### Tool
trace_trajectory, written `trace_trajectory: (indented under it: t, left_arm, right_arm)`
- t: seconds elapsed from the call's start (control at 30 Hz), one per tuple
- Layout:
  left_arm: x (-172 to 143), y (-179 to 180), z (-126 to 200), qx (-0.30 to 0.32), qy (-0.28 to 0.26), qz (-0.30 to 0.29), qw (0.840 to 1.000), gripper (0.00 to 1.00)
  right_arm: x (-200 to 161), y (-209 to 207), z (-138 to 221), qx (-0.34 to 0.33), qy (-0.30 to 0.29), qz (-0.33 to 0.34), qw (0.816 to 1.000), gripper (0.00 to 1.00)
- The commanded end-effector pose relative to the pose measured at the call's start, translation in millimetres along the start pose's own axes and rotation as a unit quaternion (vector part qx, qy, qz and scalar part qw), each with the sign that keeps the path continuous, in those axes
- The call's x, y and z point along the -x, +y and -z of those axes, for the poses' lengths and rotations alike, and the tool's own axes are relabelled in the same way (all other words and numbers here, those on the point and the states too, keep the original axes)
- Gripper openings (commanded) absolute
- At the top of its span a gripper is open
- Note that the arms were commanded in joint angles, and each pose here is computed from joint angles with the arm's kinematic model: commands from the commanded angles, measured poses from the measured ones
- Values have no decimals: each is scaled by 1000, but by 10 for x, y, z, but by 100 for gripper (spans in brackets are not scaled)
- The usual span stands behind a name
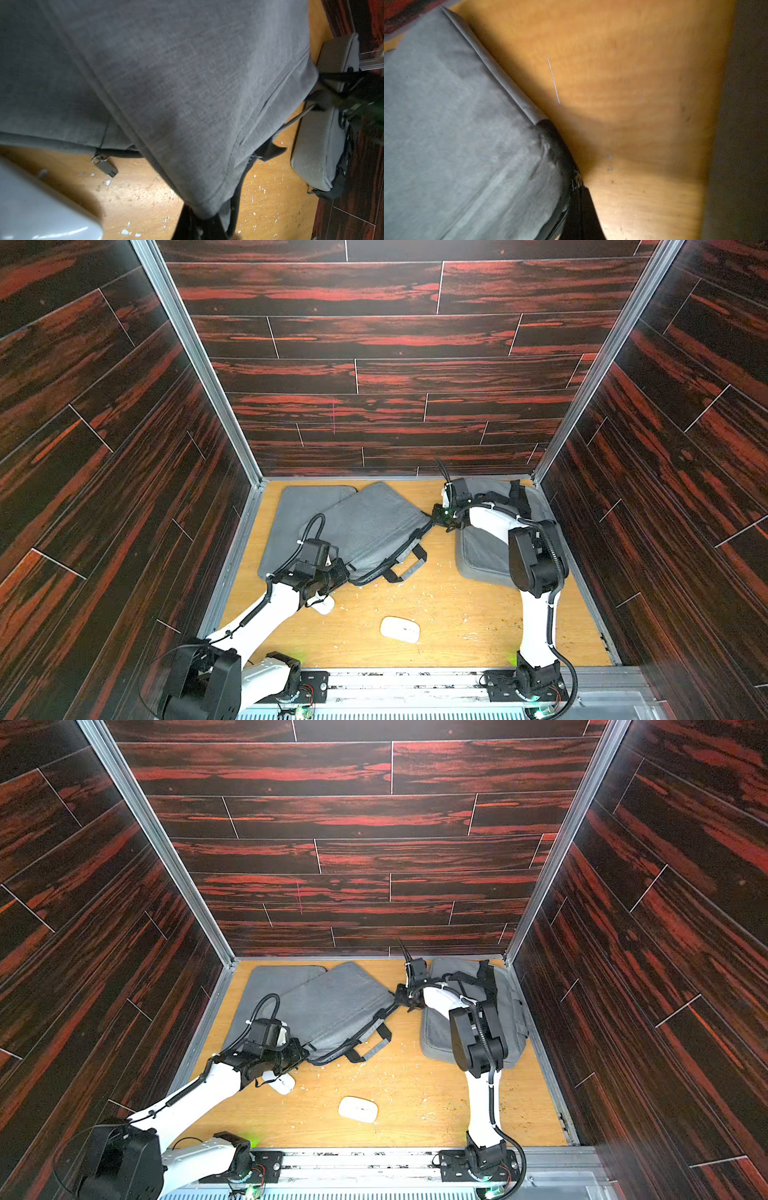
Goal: Put the mouse into the laptop bag
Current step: Unzip the zipper on the zippered laptop bag, then open the zippered laptop bag at the center of the board.
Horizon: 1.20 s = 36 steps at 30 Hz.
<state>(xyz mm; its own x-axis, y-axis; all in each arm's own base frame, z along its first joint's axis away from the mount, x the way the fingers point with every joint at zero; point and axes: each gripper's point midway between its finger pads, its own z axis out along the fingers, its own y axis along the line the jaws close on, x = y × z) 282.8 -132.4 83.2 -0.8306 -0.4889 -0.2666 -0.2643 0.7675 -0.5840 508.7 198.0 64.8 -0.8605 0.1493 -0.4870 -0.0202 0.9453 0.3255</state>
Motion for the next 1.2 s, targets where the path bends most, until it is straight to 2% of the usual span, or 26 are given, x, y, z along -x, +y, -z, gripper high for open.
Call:
trace_trajectory:
  t: [0.0,0.07,0.1,0.17,0.2,0.23,0.33,0.37,0.4,0.53,0.63,0.8,1.03,1.17]
  left_arm:
    - [-87,318,-134,52,20,18,998,0]
    - [-93,317,-217,50,29,22,998,0]
    - [-95,299,-254,46,34,25,998,0]
    - [-91,234,-294,31,41,27,998,0]
    - [-78,205,-299,25,40,28,998,0]
    - [-68,169,-297,17,40,28,999,4]
    - [-28,69,-248,4,37,19,999,29]
    - [-14,36,-218,1,37,17,999,44]
    - [-2,-12,-188,-3,39,14,999,55]
    - [61,-205,-17,-27,31,-5,999,70]
    - [143,-341,141,-40,12,-36,998,75]
    - [220,-382,287,-18,-6,-79,997,77]
    - [86,-411,208,-5,8,-107,994,79]
    - [-20,-427,102,-2,26,-116,993,80]
  right_arm:
    - [306,-211,69,-35,-34,5,999,0]
    - [255,-135,111,-14,-24,-4,1000,0]
    - [190,-81,132,5,-16,-15,1000,5]
    - [31,36,194,37,-11,-18,999,30]
    - [-70,106,247,49,-10,-14,999,38]
    - [-161,175,292,59,-7,-7,998,42]
    - [-494,426,462,78,3,29,997,50]
    - [-639,507,505,83,10,35,996,51]
    - [-798,576,539,91,16,37,995,52]
    - [-1233,818,673,139,26,19,990,58]
    - [-1355,982,754,152,23,26,988,65]
    - [-1455,1210,740,159,25,42,986,68]
    - [-1607,1374,530,152,50,56,986,70]
    - [-1757,1551,437,175,74,49,981,70]
